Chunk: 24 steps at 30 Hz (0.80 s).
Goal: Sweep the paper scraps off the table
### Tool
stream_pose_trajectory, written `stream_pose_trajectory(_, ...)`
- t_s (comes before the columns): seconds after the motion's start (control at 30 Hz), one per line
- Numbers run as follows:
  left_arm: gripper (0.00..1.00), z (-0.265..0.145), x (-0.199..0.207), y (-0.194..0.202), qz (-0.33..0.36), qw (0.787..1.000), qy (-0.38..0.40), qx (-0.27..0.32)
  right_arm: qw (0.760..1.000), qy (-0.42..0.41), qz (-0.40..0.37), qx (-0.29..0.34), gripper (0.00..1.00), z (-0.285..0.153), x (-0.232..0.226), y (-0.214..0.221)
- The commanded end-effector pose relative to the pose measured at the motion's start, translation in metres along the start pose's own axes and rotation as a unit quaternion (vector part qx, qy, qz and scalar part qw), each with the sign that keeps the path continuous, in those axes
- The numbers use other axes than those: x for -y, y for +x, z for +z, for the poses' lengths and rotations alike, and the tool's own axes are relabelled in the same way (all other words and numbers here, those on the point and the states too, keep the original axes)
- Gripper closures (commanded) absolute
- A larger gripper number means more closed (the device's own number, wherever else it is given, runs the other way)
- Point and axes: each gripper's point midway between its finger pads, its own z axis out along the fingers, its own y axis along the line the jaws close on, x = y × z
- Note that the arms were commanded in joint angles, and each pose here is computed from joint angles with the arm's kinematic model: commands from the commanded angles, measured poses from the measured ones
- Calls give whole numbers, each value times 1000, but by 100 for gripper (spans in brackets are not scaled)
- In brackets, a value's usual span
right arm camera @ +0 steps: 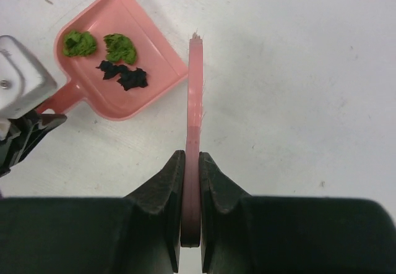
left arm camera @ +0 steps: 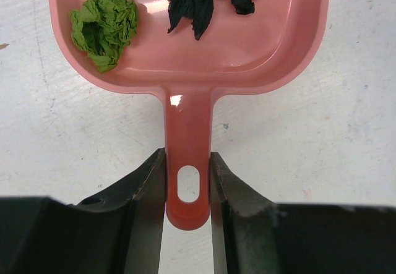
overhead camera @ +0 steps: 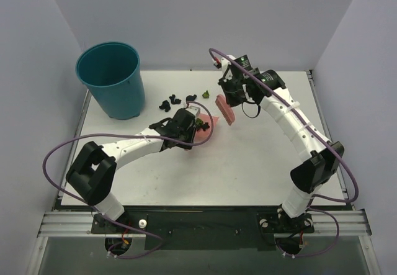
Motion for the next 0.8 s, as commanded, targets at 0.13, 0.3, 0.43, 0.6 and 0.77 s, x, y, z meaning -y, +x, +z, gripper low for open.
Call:
stream_pose_trajectory(0.13, 100, -54, 6, -56, -47, 998, 7, 52, 983, 110, 149, 16, 100, -38, 52, 40)
stream_pose_trajectory(0.3, 100, -76, 6, -91, -81, 994, 20, 72, 975, 118, 190, 15, 100, -31, 52, 64)
stream_pose_trajectory(0.43, 100, -96, 5, -121, -112, 988, 45, 93, 972, 120, 203, 1, 100, -22, 48, 76)
stream_pose_trajectory(0.6, 100, -120, -6, -162, -143, 980, 63, 123, 971, 119, 209, -13, 100, -10, 43, 87)
stream_pose_trajectory(0.77, 100, -148, -22, -209, -168, 968, 84, 166, 972, 112, 205, -30, 100, 3, 37, 97)
